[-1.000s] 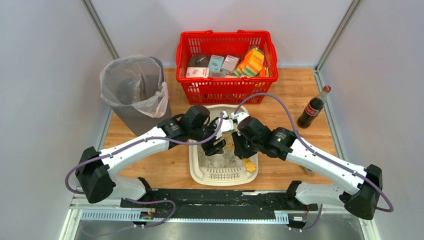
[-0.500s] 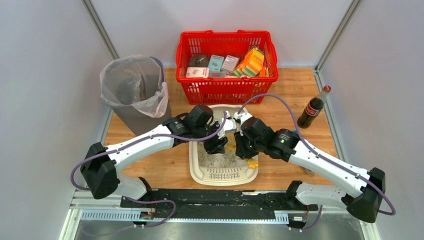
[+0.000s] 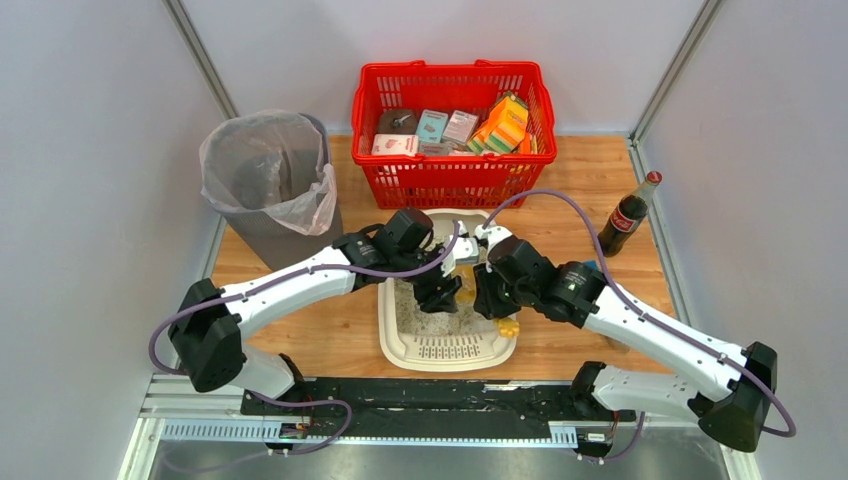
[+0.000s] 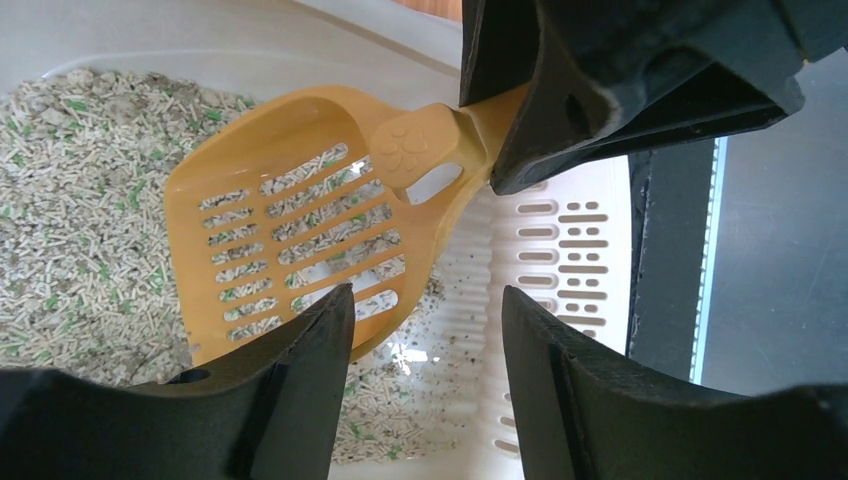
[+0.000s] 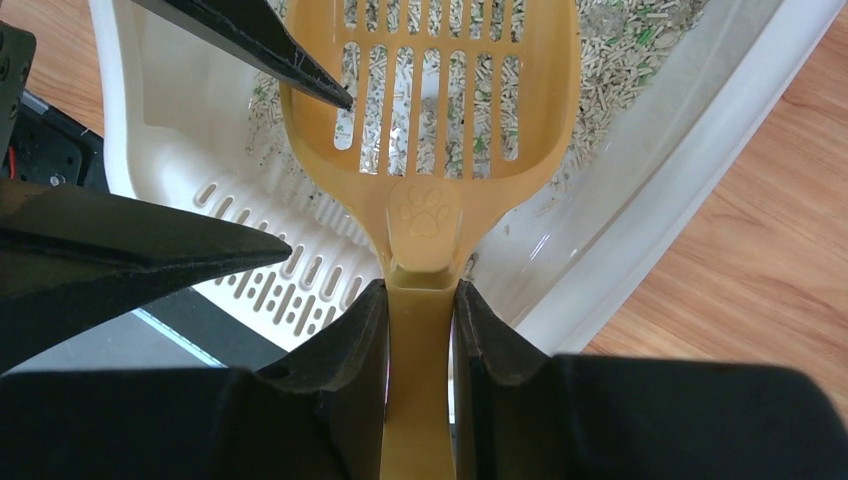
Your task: Clean the litter box
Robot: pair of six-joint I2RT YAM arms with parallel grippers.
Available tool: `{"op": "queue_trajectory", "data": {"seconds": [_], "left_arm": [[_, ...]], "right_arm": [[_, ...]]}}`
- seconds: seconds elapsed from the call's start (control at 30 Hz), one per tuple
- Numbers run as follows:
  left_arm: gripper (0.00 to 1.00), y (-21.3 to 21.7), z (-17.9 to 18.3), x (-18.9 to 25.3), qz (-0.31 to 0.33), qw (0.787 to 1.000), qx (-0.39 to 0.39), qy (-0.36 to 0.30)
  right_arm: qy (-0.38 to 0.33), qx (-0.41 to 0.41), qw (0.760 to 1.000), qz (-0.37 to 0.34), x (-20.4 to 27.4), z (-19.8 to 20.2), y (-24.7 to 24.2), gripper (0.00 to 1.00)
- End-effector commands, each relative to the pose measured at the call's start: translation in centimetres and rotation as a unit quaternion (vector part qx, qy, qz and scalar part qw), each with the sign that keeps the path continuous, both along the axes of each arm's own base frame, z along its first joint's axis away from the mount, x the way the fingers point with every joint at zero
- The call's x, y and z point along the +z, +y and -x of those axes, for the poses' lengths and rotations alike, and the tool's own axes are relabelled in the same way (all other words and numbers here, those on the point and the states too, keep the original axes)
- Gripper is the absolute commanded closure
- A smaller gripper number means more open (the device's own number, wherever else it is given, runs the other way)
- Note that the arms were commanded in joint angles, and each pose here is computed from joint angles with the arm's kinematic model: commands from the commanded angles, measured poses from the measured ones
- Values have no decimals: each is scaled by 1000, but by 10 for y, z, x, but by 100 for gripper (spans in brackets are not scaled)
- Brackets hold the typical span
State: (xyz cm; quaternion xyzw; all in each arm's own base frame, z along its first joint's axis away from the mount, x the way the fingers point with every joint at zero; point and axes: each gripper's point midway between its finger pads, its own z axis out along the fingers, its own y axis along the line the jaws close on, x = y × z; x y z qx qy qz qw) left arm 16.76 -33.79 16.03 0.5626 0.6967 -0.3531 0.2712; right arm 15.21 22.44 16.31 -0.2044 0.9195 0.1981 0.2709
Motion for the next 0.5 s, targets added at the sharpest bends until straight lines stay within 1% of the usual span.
{"op": "queue_trajectory", "data": {"seconds": [0.0, 0.07, 0.17, 0.2, 0.3, 0.37, 0.4, 0.47], "left_arm": [[38, -13, -3, 11, 17, 1000, 2, 10], [40, -14, -2, 8, 16, 1000, 1, 19], [49, -16, 0, 6, 18, 999, -1, 31], [57, -17, 1, 6, 20, 999, -3, 36], [70, -17, 4, 2, 14, 999, -4, 47], [74, -15, 5, 0, 7, 999, -3, 50], [79, -15, 4, 0, 5, 999, 0, 48], [85, -13, 3, -2, 0, 999, 3, 49]], "right_arm": [[-33, 29, 998, -52, 23, 0, 15, 100], [-36, 27, 998, -51, 23, 0, 12, 100], [-39, 24, 997, -59, 27, 1, 12, 100], [-41, 23, 997, -62, 28, 1, 12, 100], [-43, 20, 997, -63, 28, 0, 10, 100], [-45, 15, 997, -60, 28, 0, 8, 100], [-45, 14, 997, -60, 27, 0, 7, 100], [-46, 12, 997, -59, 27, 0, 6, 100]]}}
